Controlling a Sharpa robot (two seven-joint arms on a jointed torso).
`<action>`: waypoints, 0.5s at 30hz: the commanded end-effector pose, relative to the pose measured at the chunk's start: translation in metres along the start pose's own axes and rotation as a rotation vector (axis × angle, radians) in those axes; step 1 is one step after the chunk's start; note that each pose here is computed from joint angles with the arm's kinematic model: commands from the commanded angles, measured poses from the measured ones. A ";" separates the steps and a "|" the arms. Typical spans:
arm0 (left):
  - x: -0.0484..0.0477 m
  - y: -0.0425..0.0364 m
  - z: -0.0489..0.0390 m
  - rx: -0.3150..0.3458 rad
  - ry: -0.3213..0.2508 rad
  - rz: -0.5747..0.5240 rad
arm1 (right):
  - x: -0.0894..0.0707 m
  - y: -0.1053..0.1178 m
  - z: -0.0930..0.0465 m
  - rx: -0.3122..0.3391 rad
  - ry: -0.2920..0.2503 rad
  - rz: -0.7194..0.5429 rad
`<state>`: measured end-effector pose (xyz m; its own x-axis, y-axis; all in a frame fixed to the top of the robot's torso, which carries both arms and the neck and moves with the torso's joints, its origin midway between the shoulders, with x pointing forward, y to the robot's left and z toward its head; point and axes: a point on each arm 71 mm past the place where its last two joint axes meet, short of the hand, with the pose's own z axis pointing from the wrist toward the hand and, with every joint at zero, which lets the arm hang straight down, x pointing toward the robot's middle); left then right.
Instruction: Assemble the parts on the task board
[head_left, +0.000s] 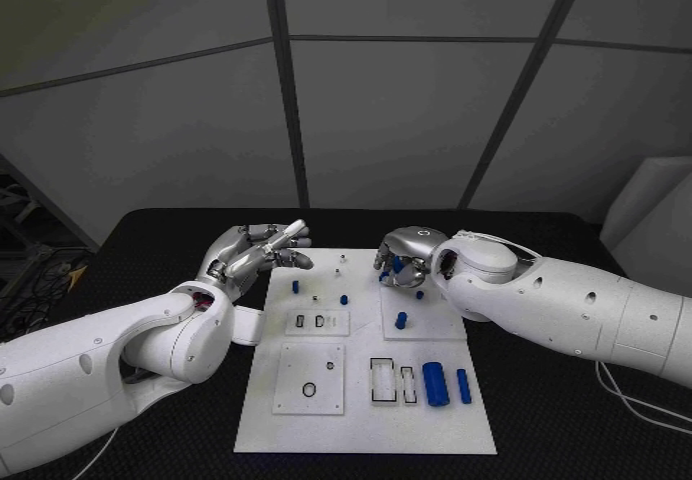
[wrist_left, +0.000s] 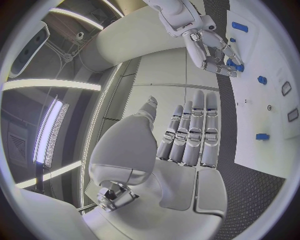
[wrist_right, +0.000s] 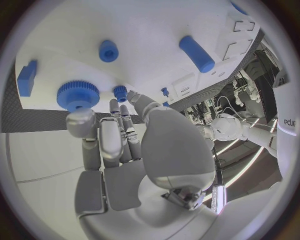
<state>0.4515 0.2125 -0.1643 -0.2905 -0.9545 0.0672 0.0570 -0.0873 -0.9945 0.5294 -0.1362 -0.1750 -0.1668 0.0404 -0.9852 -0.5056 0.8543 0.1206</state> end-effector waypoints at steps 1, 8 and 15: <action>0.0018 -0.0011 0.0001 0.003 0.021 0.000 | 0.001 0.000 0.001 0.003 0.031 -0.011; 0.0013 -0.0008 0.0000 -0.002 0.023 -0.001 | 0.002 -0.002 0.002 0.020 0.043 -0.014; -0.0001 -0.0006 0.0000 -0.005 0.022 0.000 | 0.002 -0.005 0.002 0.034 0.044 -0.019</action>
<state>0.4517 0.2138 -0.1652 -0.2946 -0.9532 0.0678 0.0462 -0.0850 -0.9953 0.5322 -0.1383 -0.1786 -0.1925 0.0163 -0.9812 -0.4865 0.8667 0.1099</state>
